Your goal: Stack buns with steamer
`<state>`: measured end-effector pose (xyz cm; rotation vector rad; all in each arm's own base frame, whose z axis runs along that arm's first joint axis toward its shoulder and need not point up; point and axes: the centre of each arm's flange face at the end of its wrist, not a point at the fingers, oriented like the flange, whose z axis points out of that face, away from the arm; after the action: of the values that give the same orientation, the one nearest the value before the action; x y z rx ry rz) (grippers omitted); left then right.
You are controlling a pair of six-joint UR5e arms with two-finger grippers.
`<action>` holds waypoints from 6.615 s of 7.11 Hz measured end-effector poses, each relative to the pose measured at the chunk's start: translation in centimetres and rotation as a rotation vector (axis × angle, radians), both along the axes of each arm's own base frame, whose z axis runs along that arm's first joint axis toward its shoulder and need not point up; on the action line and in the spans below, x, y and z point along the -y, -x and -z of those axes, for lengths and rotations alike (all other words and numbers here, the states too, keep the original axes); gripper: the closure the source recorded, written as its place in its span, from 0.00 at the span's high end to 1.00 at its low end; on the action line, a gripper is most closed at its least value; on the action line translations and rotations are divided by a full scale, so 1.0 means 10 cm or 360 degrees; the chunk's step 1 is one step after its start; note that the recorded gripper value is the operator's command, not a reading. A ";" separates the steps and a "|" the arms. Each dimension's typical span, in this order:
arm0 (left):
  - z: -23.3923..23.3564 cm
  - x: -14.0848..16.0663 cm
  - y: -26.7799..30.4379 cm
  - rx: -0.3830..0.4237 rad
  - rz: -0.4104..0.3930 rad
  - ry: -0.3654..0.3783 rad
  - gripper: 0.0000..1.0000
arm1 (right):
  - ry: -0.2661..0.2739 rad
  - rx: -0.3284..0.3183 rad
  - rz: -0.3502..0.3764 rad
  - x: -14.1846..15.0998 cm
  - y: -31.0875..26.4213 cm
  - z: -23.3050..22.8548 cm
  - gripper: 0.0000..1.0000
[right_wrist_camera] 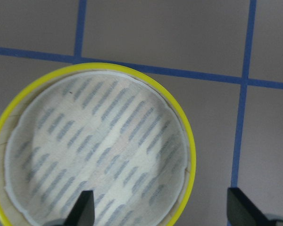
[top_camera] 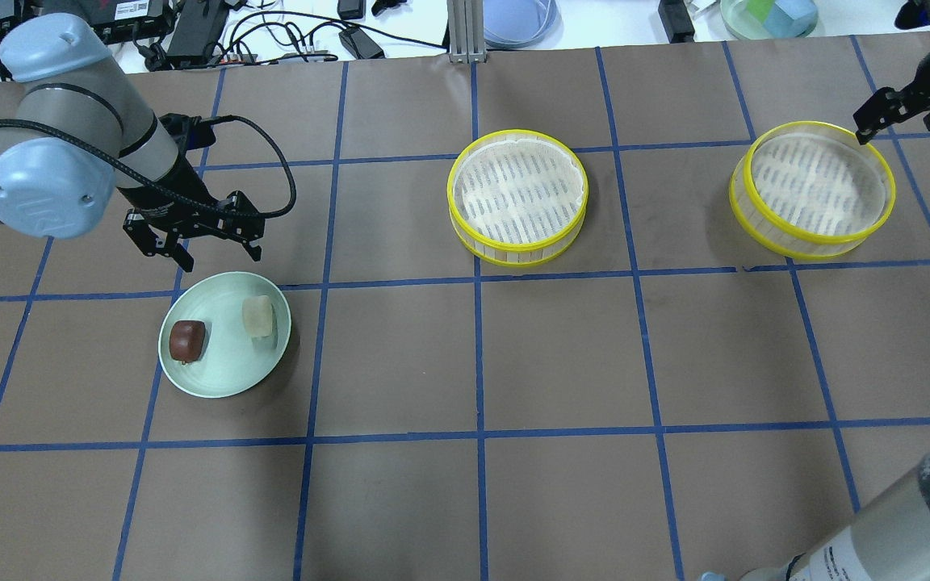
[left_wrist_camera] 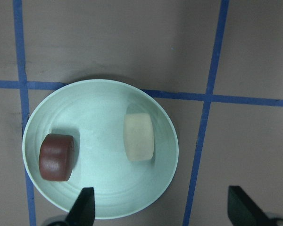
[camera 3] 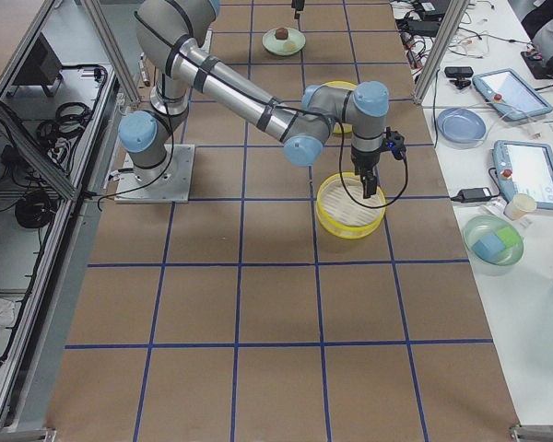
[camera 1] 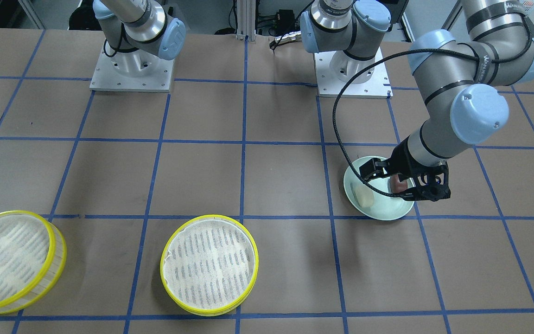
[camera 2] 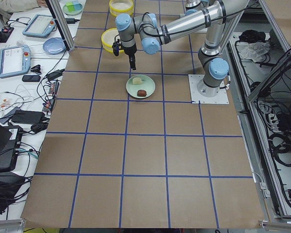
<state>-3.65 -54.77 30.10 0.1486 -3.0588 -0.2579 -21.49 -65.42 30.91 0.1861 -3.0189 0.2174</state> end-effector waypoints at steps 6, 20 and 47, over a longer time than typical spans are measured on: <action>0.99 0.11 -0.21 -0.0055 0.0008 -0.0259 0.74 | -0.0018 0.0008 -0.0027 0.11 0.43 0.82 0.51; -0.42 0.91 0.97 -0.0503 -0.0366 0.0393 0.00 | -0.0032 0.0063 -0.0058 0.10 0.39 0.82 0.00; 0.34 0.25 -0.56 -0.0013 0.0218 0.0077 1.00 | 0.0050 0.0175 0.0298 -0.23 -4.11 -0.19 0.00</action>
<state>1.99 -57.24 26.74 -0.0643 -3.0676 -0.1906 19.65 -63.11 32.86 -0.1150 -3.1137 0.2657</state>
